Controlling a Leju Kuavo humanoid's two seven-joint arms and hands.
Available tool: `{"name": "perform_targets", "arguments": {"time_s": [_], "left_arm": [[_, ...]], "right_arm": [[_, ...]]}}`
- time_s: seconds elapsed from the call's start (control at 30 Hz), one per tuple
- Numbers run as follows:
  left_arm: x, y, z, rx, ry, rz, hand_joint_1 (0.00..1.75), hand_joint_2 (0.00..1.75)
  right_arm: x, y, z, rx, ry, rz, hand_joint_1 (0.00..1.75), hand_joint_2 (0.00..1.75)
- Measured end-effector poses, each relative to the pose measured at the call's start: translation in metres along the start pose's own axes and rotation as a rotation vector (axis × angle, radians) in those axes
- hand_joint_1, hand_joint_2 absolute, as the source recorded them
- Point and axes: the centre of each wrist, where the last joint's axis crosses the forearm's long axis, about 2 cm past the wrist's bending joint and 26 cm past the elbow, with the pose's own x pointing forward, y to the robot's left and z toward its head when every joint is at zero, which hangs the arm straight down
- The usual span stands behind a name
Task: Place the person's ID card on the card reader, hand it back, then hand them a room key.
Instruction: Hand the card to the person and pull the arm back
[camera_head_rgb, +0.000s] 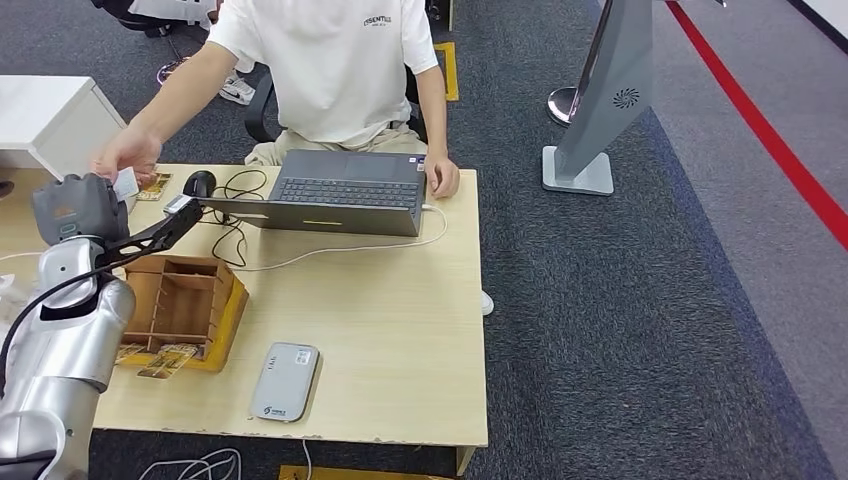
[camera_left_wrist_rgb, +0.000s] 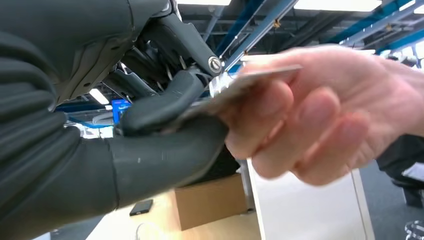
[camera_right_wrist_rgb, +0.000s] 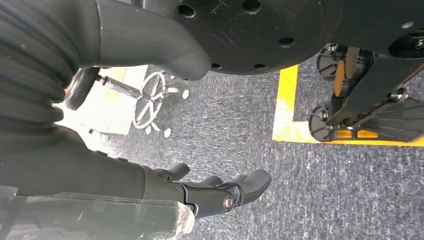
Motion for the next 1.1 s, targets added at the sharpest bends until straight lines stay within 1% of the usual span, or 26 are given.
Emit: {"name": "perform_targets", "arguments": {"time_s": [0.33, 0.57, 0.87, 1.0, 1.1], "left_arm": [[0.003, -0.008, 0.007, -0.038, 0.003, 0.023, 0.0, 1.75], [0.022, -0.012, 0.032, -0.066, -0.053, 0.106, 0.0, 1.75], [0.031, -0.007, 0.041, -0.05, -0.076, 0.137, 0.0, 1.75], [0.038, -0.005, 0.056, -0.04, -0.122, 0.162, 0.0, 1.75], [0.038, -0.005, 0.057, -0.039, -0.126, 0.164, 0.0, 1.75]], "right_arm": [[0.0, 0.0, 0.0, 0.0, -0.01, 0.003, 0.0, 1.75], [0.0, 0.0, 0.0, 0.0, 0.006, 0.0, 0.0, 1.75], [0.0, 0.0, 0.0, -0.001, 0.007, -0.003, 0.0, 1.75], [0.0, 0.0, 0.0, -0.003, 0.008, -0.018, 0.0, 1.75], [-0.001, 0.0, 0.0, -0.004, 0.009, -0.02, 0.0, 1.75]]}}
